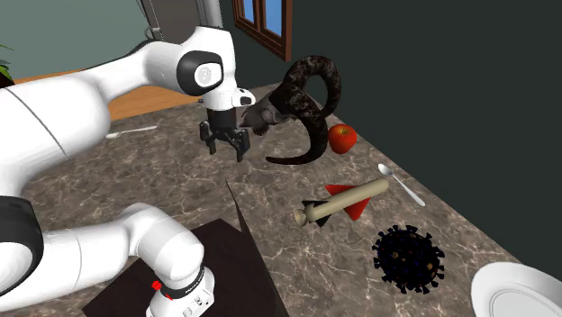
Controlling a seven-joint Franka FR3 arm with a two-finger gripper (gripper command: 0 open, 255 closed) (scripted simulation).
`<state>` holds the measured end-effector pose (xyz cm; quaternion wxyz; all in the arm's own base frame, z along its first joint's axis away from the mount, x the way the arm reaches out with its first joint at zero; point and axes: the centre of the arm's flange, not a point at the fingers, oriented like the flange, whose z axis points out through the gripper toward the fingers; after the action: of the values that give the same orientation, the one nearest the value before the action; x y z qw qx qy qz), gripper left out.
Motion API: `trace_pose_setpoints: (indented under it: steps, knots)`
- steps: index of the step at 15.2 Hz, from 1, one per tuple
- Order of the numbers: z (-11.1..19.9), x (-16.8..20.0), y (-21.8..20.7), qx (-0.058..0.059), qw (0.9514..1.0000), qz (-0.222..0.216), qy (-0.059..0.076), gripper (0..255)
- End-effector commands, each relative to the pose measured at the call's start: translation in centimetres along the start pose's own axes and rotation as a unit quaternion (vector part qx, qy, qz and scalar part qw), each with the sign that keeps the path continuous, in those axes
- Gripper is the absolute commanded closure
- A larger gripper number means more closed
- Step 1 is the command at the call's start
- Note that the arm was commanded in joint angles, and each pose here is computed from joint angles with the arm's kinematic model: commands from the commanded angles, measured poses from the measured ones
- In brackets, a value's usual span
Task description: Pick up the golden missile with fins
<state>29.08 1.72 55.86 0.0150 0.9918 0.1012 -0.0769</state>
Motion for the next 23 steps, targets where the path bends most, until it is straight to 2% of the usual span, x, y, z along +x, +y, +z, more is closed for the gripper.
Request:
trace_pose_setpoints:
  steps: [1, 6, 12, 17, 23]
  knots:
    - [0.0, 0.0, 0.0, 0.0, 1.0, 0.0, 0.0, 0]
    - [1.2, 2.3, 6.2, 0.007, 0.9978, 0.066, 0.005, 0]
    - [2.6, 4.0, 14.0, 0.016, 0.9893, 0.145, 0.012, 0]
    - [4.0, 4.5, 20.5, 0.024, 0.9774, 0.21, 0.017, 0]
    - [5.7, 4.0, 28.4, 0.032, 0.9574, 0.286, 0.023, 0]
